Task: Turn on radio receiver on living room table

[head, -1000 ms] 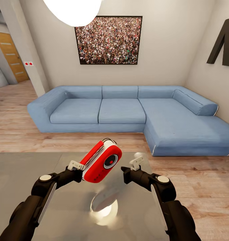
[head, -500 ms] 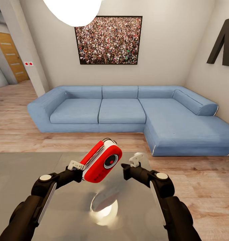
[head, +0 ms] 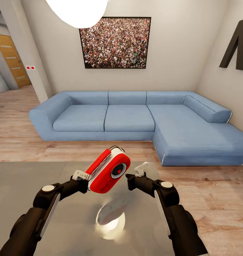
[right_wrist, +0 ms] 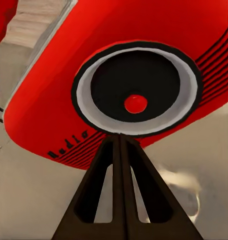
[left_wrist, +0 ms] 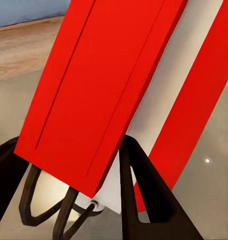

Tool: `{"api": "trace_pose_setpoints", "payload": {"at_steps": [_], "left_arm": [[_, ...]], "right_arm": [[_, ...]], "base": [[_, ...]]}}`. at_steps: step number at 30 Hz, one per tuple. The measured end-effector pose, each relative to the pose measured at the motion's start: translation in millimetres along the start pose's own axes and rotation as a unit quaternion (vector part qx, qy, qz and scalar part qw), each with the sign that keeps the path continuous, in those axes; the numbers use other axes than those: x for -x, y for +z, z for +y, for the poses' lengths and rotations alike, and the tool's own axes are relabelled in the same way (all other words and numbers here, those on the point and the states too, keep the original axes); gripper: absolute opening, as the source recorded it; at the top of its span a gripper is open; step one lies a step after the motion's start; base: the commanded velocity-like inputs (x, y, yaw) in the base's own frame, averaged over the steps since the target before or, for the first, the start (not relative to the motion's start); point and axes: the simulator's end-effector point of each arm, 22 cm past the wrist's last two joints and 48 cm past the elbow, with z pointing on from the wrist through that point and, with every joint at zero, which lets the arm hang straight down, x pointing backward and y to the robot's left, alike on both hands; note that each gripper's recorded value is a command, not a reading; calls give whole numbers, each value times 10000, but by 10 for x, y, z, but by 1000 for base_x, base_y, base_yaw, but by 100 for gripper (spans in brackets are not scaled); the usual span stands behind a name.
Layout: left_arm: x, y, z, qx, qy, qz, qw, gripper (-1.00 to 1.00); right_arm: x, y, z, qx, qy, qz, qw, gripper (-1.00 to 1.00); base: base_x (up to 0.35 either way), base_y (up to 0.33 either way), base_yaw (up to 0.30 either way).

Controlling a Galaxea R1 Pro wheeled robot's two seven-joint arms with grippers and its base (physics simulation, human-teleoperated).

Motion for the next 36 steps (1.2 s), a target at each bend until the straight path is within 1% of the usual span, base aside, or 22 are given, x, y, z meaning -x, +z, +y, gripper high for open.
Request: {"api": "trace_pose_setpoints", "payload": {"at_steps": [3,6,11,15,19,25,26,27,30,33,36], "left_arm": [[-5,2,-111,-234,-29,14,9997,-100],[-80,-4,-187,-399,-122,190,9989,-100],[-99,-9,-202,-432,-152,242,9987,-100],[-24,-36,-212,-436,-111,158,9989,-100],[-10,-42,-218,-442,-97,145,9989,-100],[4,-56,-292,-612,-98,132,9980,-100],[41,-71,-300,-622,-59,90,9980,-100],[60,-79,-321,-660,-87,69,9978,-100],[64,-93,-317,-636,-79,102,9979,-100],[86,-116,-360,-711,-118,112,9973,-100],[104,-128,-364,-720,-97,97,9973,-100]], "right_arm": [[-1,9,-1,3,-15,-18,10000,-100],[6,23,-6,7,-28,-27,10000,-100],[15,55,-19,14,-37,-12,10000,-100],[-28,77,-23,22,-18,34,10000,-100],[-17,85,-23,26,-48,-12,10000,-100],[-17,88,-24,27,-55,-21,10000,-100],[-17,88,-23,27,-55,-21,10000,-100],[-17,88,-24,27,-55,-21,10000,-100],[-17,88,-24,27,-56,-21,10000,-100],[-17,88,-24,27,-56,-22,10000,-100],[-17,88,-24,27,-57,-23,10000,-100]], "base": [[0,0,0],[0,0,0],[0,0,0],[0,0,0],[0,0,0],[0,0,0],[0,0,0],[0,0,0],[0,0,0],[0,0,0],[0,0,0]]}}
